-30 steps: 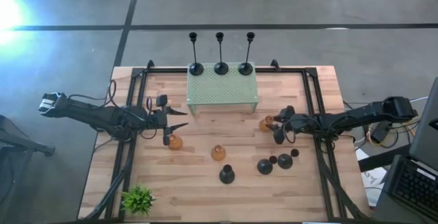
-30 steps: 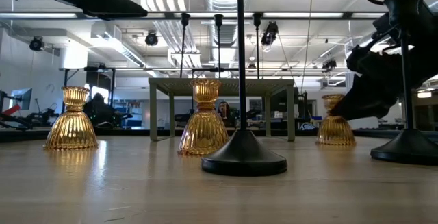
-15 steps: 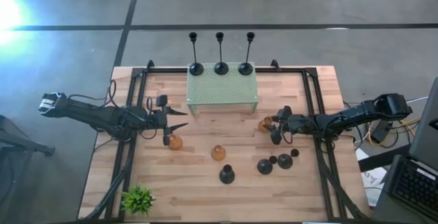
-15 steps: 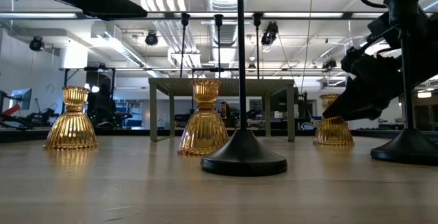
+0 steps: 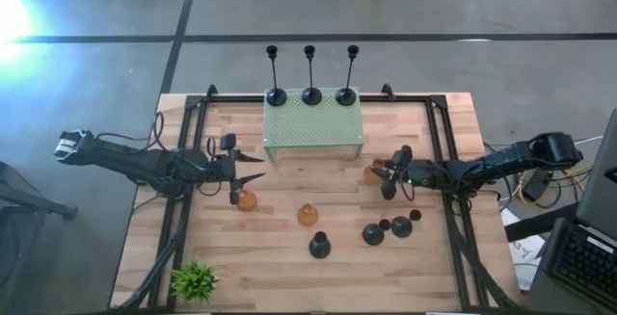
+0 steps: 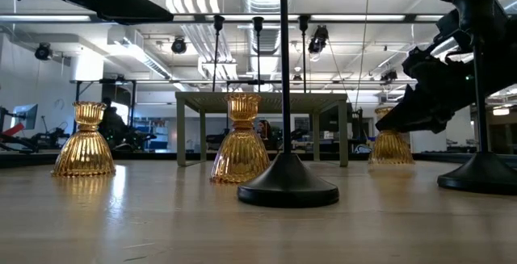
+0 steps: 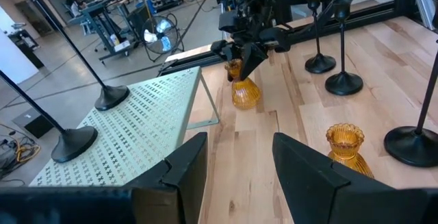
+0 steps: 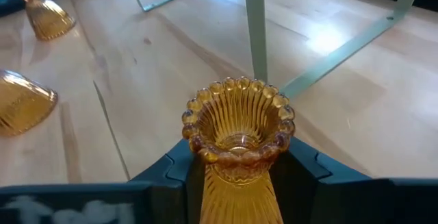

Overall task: Pick & Place candle stick holders
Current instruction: Put the yellow glass candle holder on the shelf

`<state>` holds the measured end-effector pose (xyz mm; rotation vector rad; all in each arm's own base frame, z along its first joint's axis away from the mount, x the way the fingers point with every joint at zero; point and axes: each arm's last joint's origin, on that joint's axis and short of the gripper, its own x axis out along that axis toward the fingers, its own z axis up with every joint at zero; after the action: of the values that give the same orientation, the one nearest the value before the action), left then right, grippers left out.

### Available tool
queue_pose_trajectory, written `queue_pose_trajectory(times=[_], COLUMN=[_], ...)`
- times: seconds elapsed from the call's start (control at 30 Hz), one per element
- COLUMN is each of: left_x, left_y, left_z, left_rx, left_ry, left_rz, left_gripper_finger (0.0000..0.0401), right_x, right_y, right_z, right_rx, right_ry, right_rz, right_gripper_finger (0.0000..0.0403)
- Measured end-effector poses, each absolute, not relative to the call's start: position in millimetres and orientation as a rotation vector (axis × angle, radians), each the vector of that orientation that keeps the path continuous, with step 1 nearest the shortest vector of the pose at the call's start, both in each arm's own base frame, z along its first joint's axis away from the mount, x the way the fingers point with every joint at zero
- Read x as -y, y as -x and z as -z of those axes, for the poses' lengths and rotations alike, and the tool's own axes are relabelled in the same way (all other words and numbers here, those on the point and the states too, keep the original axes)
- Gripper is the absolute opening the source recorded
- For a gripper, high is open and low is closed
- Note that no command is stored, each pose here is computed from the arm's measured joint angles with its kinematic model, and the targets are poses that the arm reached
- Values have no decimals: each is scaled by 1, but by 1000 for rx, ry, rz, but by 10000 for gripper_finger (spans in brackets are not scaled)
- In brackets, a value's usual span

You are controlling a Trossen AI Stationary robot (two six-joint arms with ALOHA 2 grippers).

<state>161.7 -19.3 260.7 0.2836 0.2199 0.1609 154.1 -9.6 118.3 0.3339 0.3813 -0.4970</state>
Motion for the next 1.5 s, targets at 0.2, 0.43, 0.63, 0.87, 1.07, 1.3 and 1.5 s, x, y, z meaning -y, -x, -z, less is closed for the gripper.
queue_pose_trajectory(times=[0.2,0.43,0.63,0.87,1.07,1.3,1.5], left_x=[19,19,19,19,19,19,19], left_y=[-162,-162,-162,-162,-161,-161,-161], left_z=[-261,-261,-261,-266,-267,-266,-266], left_rx=[-220,-220,-216,-186,-178,-182,-184], left_ry=[-283,-284,-287,-284,-286,-287,-291], left_rz=[-161,-161,-161,-164,-165,-165,-164], left_gripper_finger=[170,170,170,170,170,170,170], right_x=[9,7,6,22,59,106,130], right_y=[-162,-177,-189,-199,-209,-217,-231], right_z=[-138,-189,-247,-283,-284,-273,-258], right_rx=[-352,-499,-462,-385,-350,-314,-343], right_ry=[-341,-317,-267,-153,-162,-211,-204], right_rz=[478,456,389,446,469,432,395], right_gripper_finger=[121,121,121,121,121,121,120])
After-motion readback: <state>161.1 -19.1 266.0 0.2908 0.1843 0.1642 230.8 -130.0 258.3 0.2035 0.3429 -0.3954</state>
